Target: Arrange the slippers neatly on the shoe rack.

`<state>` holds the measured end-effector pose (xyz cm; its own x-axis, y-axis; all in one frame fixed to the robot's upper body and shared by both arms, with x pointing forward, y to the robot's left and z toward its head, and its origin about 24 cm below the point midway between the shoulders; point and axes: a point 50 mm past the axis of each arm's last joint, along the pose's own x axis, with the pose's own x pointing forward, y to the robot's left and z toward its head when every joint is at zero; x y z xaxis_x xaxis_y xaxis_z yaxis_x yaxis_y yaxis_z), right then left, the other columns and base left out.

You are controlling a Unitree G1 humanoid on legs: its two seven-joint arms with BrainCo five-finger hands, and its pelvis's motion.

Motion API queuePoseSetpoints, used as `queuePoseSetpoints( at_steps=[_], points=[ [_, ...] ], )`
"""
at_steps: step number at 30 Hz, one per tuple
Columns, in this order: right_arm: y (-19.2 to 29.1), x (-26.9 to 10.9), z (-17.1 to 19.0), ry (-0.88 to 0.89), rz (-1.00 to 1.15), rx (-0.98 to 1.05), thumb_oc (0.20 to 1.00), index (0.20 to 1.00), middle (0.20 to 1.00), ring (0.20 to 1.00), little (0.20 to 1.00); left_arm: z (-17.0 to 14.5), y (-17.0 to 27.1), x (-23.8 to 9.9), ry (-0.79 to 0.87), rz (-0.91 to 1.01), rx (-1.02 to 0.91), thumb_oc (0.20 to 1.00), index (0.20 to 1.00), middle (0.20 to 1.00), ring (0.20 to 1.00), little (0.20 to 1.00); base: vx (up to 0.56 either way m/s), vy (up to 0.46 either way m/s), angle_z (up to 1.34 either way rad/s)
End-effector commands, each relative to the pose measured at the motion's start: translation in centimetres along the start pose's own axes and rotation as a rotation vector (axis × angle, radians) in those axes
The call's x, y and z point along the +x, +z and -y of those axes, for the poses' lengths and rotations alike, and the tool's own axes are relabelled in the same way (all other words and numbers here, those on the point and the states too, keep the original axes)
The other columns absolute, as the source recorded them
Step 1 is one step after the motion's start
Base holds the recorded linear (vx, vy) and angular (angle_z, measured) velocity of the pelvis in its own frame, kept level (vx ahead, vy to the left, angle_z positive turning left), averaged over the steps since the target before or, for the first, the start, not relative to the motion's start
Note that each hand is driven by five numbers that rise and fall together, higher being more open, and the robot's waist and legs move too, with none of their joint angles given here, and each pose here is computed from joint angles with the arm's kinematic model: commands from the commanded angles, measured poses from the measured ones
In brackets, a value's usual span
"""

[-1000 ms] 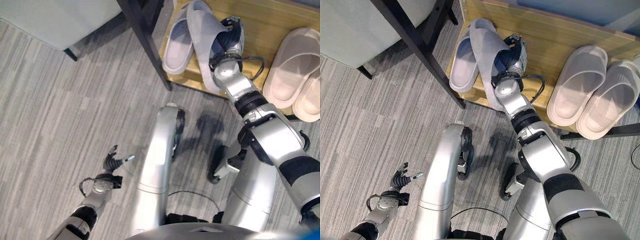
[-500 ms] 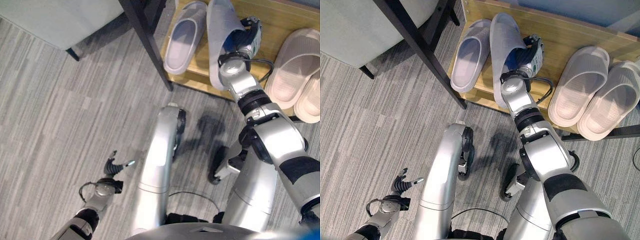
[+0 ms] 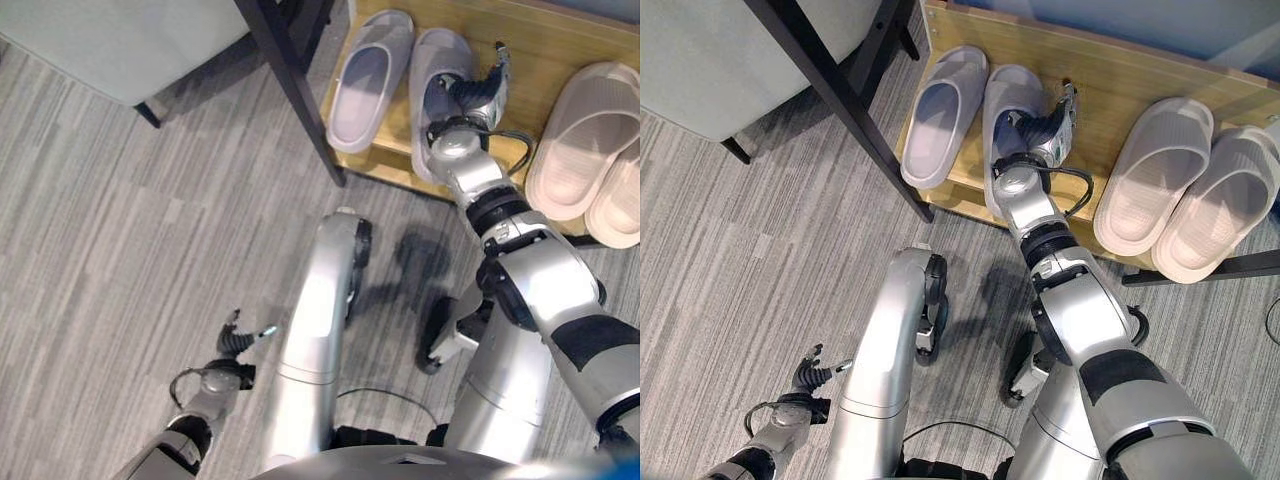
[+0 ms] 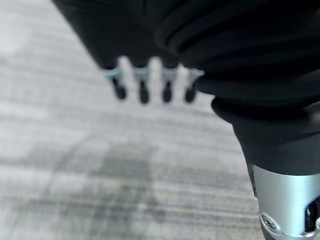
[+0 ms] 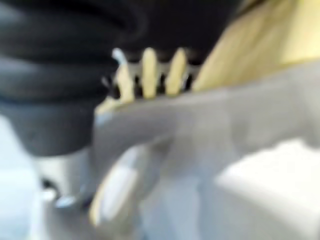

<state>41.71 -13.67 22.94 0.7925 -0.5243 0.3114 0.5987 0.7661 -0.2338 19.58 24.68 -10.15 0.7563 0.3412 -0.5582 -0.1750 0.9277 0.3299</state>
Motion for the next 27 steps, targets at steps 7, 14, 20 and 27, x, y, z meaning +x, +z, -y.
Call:
queuePoseSetpoints(
  at_steps=[7, 14, 20, 27],
  points=[
    [3.9, -0.9, -1.0, 0.067, 0.132, 0.157, 1.0, 1.0, 1.0, 1.0, 1.0, 0.1, -0.3, -0.5, -0.034, 0.005, 0.018, 1.0, 1.0, 1.0, 1.0, 1.0, 0.0, 0.0, 0.0],
    [3.9, -2.6, -1.2, 0.149, 0.149, 0.376, 1.0, 1.0, 1.0, 1.0, 1.0, 0.5, -1.4, -0.3, -0.027, -0.061, 0.083, 1.0, 1.0, 1.0, 1.0, 1.0, 0.0, 0.0, -0.03],
    [2.7, -4.2, -0.6, 0.213, 0.193, 0.442, 1.0, 1.0, 1.0, 1.0, 1.0, 0.7, -1.5, -0.3, -0.025, -0.067, 0.109, 1.0, 1.0, 1.0, 1.0, 1.0, 0.0, 0.0, -0.08],
    [1.0, -5.0, 1.6, 0.157, 0.247, 0.431, 1.0, 1.0, 1.0, 1.0, 1.0, 0.7, -1.7, -0.4, -0.009, -0.076, 0.097, 1.0, 1.0, 1.0, 1.0, 1.0, 0.0, -0.006, -0.04]
  ],
)
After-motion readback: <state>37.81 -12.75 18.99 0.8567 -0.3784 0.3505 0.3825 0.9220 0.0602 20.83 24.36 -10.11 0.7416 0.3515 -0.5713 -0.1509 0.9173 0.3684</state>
